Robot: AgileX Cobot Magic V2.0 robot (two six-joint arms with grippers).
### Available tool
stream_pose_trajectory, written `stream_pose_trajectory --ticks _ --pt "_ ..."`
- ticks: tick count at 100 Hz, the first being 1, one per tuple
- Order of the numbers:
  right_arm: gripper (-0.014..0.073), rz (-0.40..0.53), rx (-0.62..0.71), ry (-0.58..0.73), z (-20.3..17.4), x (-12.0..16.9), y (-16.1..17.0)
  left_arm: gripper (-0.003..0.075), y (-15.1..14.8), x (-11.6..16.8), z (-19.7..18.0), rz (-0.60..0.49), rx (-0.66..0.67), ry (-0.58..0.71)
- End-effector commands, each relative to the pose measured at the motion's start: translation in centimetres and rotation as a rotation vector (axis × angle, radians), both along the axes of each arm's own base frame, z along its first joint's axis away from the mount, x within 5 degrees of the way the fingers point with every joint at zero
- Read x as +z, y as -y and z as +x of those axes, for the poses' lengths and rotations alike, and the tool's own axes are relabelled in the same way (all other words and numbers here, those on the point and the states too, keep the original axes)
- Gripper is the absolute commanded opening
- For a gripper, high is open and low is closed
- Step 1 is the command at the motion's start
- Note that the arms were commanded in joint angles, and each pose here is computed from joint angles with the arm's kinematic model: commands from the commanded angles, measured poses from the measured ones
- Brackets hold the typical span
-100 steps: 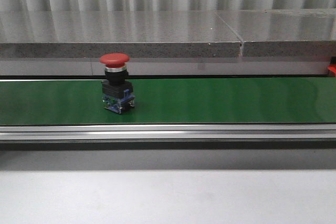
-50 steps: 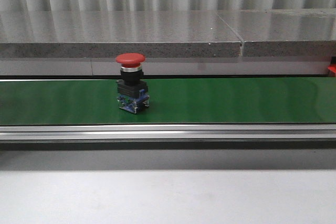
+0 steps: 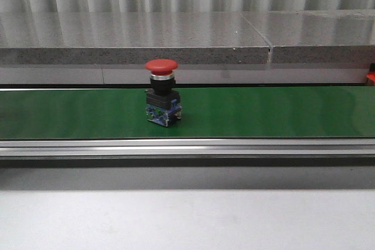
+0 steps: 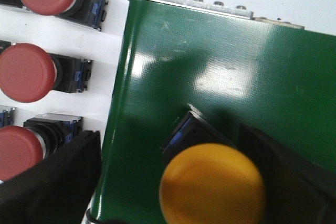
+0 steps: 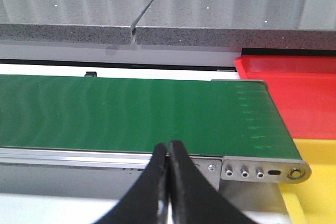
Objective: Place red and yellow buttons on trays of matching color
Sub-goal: 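Open the left gripper and lift it away from the yellow button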
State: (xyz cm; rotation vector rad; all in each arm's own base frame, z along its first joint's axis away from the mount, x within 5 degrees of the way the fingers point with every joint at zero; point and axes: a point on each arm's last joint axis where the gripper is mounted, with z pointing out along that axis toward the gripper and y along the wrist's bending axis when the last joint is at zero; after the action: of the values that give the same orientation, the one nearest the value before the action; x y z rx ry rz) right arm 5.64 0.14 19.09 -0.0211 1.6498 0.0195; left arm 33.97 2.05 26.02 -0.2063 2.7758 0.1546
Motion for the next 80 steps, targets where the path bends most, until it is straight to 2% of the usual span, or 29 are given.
stream_pose_trajectory --ticks 1,23,44,80 --pt "-0.0092 -0.003 0.0 0.108 -0.1 1.3 0.0 0.0587 0.3 2.2 0.0 0.005 -0.024 0.084" --pt "-0.0092 -0.003 0.0 0.108 -0.1 1.3 0.0 0.0587 0.9 4.1 -0.2 -0.046 -0.073 0.14" --pt "-0.0092 -0.003 0.0 0.108 -0.1 1.3 0.0 0.0587 1.1 7.1 -1.0 -0.031 -0.115 0.232" --pt "-0.0092 -0.003 0.0 0.108 -0.1 1.3 0.0 0.0587 4.1 12.5 -5.4 -0.025 -0.239 0.437"
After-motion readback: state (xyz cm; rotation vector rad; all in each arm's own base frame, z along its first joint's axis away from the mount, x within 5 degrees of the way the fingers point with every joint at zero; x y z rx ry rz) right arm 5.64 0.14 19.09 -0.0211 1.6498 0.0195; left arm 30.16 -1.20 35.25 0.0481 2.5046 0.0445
